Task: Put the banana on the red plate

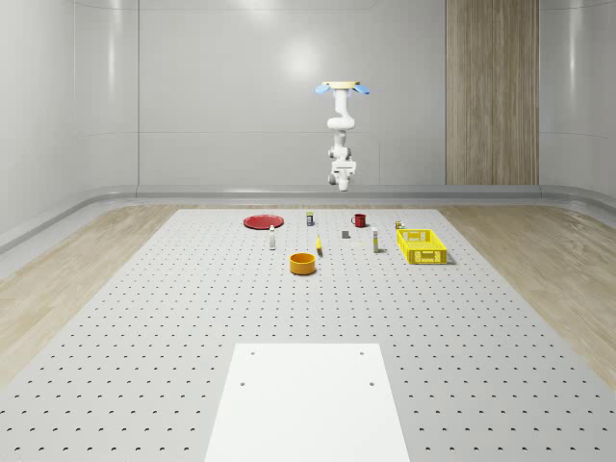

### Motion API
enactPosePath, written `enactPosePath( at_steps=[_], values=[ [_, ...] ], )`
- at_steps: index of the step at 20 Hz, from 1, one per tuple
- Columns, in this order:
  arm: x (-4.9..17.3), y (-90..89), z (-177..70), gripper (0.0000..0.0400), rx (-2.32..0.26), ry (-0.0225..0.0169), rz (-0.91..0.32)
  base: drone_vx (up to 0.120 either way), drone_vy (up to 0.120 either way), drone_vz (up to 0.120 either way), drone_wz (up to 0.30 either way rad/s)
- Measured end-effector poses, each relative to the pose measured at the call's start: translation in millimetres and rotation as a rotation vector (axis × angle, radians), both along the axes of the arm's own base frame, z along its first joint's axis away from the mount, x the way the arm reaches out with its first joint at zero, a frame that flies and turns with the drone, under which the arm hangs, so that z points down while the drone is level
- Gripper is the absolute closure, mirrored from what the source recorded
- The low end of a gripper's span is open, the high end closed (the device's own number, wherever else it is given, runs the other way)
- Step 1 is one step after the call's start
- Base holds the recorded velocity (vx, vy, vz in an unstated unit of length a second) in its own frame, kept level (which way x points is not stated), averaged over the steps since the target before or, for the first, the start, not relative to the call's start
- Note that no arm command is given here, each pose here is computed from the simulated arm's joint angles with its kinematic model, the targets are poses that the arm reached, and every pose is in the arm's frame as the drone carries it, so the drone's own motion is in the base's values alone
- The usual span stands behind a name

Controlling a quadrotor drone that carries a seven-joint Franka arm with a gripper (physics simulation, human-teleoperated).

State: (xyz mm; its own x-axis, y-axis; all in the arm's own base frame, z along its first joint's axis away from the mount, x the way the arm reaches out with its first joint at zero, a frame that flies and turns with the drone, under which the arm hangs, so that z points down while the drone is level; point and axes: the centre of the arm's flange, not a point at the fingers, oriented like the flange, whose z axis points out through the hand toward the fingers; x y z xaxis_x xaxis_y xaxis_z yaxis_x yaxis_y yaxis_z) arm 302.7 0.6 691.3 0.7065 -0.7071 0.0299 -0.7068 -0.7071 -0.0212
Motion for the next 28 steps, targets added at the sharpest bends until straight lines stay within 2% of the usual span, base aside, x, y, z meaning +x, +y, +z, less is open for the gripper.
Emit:
enactPosePath(
  at_steps=[11, 18, 23, 28],
  values=[
    [-0.8, 3.3, -0.1, 0.0, -0.034, -0.0083, -0.001, 0.109, -0.12, 0.0, 0.0],
    [-1.3, 12.3, -0.9, 0.0, -0.124, -0.0135, -0.003, 0.12, -0.12, 0.0, 0.0],
    [-1.6, 28.9, -4.6, 0.0, -0.295, -0.017, -0.007, 0.12, -0.12, 0.0, 0.0],
    [-1.3, 61.9, -22.7, 0.0, -0.675, -0.0191, -0.016, 0.12, -0.112, -0.024, 0.0]
  ],
)
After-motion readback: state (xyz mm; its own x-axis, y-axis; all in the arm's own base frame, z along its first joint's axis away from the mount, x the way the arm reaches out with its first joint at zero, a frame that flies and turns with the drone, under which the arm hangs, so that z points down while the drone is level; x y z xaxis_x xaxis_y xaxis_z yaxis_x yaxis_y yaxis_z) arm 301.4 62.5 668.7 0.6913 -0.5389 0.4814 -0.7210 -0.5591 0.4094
